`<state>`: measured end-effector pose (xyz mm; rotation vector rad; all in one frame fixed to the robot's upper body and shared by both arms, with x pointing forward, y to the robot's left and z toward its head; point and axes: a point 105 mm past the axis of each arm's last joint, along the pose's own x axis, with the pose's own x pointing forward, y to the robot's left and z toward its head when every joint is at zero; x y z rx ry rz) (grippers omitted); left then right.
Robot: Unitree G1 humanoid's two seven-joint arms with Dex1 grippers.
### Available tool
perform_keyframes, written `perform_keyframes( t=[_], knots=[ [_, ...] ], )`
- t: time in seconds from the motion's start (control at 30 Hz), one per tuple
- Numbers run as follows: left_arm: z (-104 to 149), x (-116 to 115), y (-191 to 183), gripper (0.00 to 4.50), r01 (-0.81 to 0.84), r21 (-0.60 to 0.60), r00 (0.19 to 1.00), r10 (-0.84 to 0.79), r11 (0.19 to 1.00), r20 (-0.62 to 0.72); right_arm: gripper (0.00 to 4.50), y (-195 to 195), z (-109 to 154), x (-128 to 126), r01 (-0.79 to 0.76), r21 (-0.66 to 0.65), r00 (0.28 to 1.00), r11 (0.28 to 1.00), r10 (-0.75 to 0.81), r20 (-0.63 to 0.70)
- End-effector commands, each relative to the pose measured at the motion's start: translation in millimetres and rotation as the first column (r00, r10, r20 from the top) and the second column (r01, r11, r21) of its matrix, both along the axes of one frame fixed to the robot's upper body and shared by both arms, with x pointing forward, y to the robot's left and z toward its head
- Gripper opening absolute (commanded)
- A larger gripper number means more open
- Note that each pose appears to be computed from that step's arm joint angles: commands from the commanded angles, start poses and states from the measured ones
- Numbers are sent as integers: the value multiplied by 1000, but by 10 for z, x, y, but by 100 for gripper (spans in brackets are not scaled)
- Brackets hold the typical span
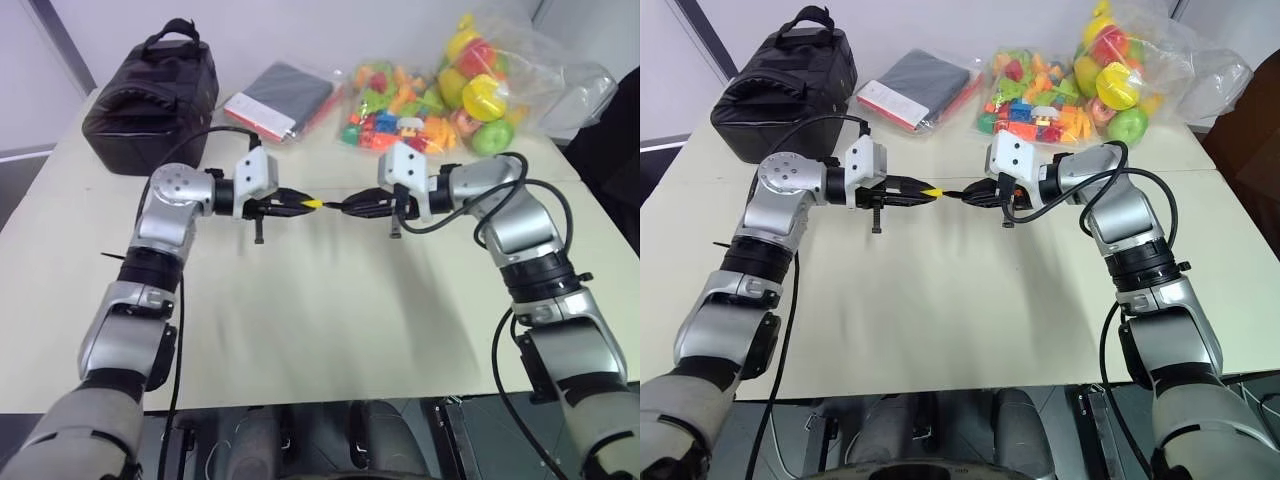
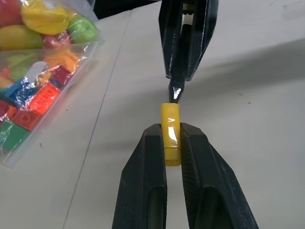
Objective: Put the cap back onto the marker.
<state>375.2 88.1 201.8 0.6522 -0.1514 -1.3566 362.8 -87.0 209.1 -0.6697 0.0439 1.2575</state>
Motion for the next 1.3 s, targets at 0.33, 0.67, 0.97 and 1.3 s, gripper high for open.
perform_keyframes(
  t=[0.33,0.67,0.97,1.3],
  knots=[
    [44,-75,-100,5,141,195,972,-173,971,157,0,43,176,-9,-50,-16,996,999,51,76],
    [92,-115,-193,5,180,96,981,-185,979,52,0,70,209,-3,-44,0,994,999,44,104],
    [40,-146,-296,5,200,68,980,-198,977,-32,0,93,251,-15,-40,11,991,999,38,124],
    [-21,-197,-370,5,228,62,970,-221,972,-100,0,109,249,-25,-37,17,991,999,35,128]
  ],
)
